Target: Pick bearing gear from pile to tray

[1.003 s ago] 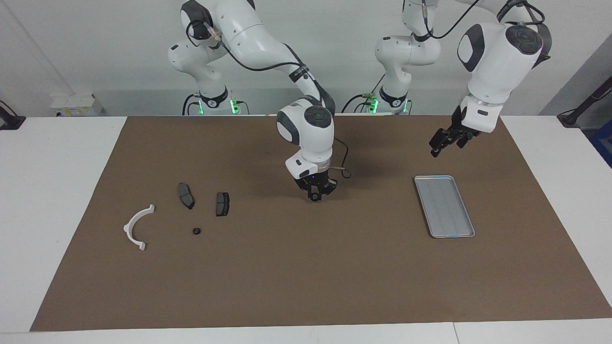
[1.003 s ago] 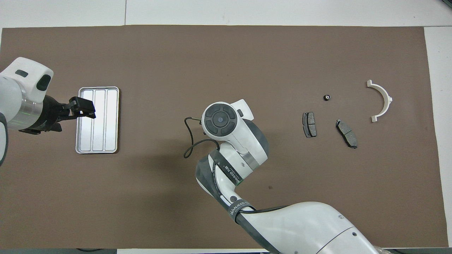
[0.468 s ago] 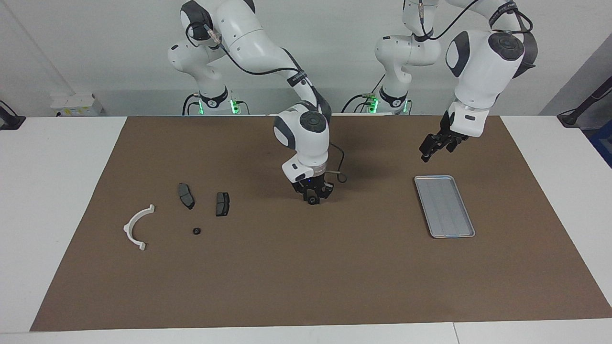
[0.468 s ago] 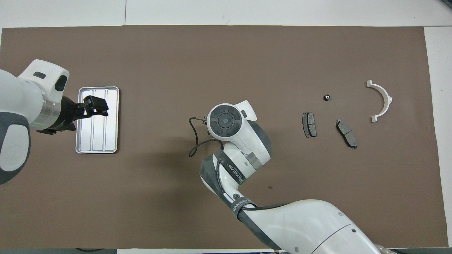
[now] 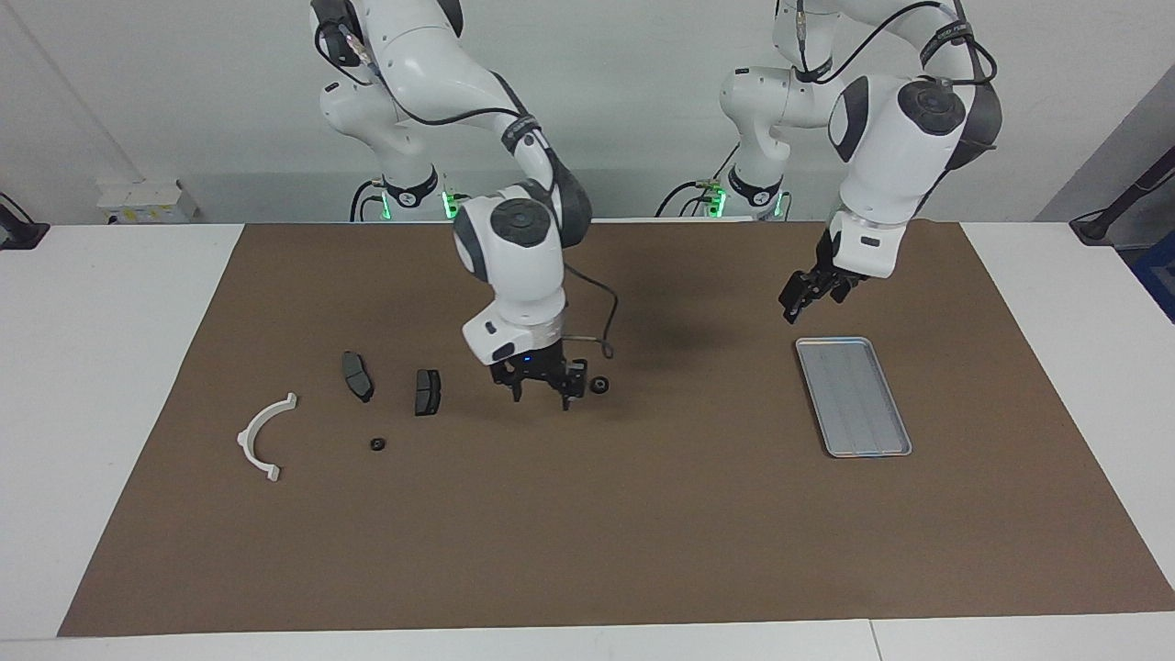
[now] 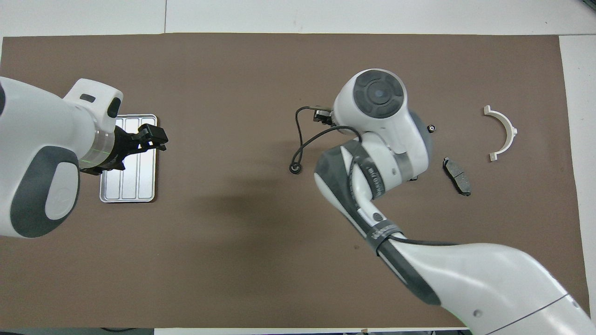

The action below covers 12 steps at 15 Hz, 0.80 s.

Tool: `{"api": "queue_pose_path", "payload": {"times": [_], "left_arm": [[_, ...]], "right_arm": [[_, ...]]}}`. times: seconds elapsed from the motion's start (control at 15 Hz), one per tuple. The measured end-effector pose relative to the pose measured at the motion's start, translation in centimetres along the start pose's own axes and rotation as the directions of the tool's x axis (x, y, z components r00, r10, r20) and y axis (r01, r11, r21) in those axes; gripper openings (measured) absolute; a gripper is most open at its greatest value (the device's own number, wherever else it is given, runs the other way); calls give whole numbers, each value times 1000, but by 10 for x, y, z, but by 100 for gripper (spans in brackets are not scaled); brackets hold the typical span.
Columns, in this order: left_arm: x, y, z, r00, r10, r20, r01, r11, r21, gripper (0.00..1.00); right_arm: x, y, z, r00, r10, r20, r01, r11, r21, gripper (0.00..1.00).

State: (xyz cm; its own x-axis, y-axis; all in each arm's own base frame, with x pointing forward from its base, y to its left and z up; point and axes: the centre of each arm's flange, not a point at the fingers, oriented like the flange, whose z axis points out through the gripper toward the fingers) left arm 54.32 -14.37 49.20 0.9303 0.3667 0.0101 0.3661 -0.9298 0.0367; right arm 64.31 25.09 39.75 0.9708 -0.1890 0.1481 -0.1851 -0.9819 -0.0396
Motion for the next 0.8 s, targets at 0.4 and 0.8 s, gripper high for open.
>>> {"api": "queue_pose_path", "payload": {"times": [0.4, 0.8], "left_arm": [[-37, 107, 53, 999, -39, 29, 39, 999, 11, 100], [-68, 221, 137, 995, -88, 45, 86, 995, 57, 100]], "right_arm": [[69, 159, 7, 976, -216, 16, 216, 976, -39, 81], [53, 191, 47, 946, -312, 87, 316, 948, -38, 80]]}}
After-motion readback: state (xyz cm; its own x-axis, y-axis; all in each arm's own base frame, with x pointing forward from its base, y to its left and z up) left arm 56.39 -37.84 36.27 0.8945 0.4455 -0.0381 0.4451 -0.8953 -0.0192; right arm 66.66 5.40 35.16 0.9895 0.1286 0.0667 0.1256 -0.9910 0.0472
